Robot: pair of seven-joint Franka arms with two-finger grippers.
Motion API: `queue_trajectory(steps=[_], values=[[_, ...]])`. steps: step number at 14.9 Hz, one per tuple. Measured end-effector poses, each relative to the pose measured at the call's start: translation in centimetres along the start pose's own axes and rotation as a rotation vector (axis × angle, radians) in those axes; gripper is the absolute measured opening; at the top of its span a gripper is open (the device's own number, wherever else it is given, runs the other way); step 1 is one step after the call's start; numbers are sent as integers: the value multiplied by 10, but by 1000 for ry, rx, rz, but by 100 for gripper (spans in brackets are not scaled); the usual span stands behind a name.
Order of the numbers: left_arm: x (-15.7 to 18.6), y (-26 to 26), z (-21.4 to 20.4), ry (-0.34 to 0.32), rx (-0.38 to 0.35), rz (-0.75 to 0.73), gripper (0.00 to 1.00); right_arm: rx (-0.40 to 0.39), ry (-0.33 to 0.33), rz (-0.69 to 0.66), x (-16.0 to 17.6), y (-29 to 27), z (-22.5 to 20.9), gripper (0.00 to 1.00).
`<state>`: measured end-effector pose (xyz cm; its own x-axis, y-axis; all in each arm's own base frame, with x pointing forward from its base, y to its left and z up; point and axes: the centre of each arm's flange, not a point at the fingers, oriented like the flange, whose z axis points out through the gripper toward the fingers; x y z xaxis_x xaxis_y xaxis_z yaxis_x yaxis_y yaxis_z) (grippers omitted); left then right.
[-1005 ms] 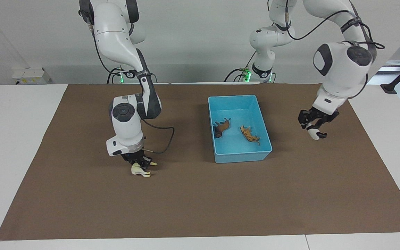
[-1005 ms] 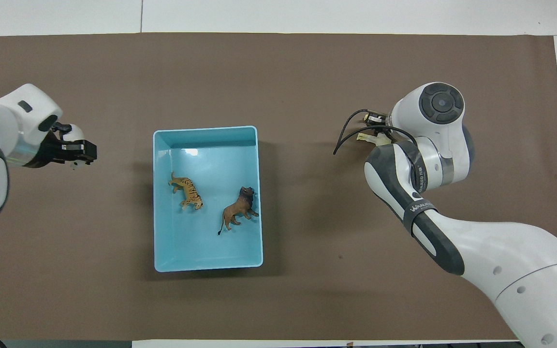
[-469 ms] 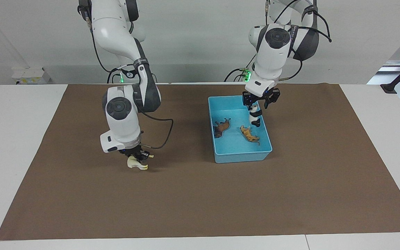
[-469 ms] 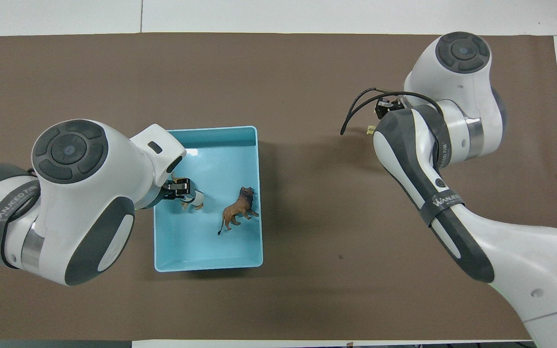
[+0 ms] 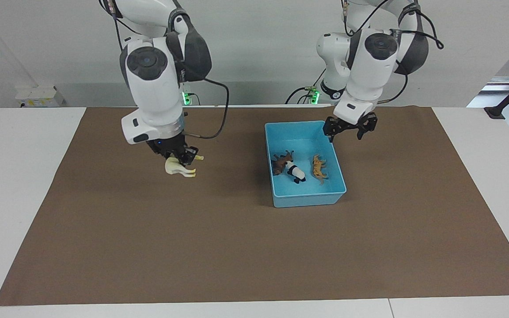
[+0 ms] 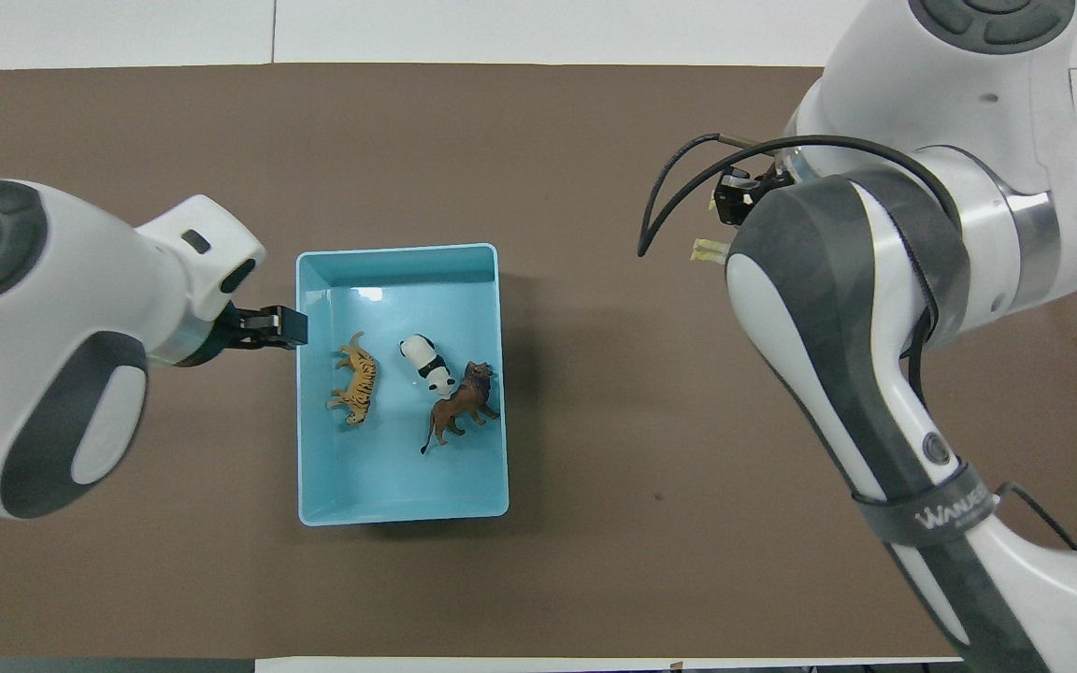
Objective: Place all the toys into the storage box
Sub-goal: 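Carry the cream horse into the box with the right gripper and release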
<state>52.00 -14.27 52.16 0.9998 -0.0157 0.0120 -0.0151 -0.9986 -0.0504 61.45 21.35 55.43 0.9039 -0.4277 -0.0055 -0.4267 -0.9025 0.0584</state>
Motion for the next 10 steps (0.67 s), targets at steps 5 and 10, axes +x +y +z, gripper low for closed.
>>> queue_trajectory(steps=[5, 10], values=[[21, -100, -63, 53, -3, -25, 100, 145, 54, 44, -131, -132, -27, 41], [11, -106, -96, -7, -9, -39, 100, 183, 53, -55, -224, -214, 21, 41]])
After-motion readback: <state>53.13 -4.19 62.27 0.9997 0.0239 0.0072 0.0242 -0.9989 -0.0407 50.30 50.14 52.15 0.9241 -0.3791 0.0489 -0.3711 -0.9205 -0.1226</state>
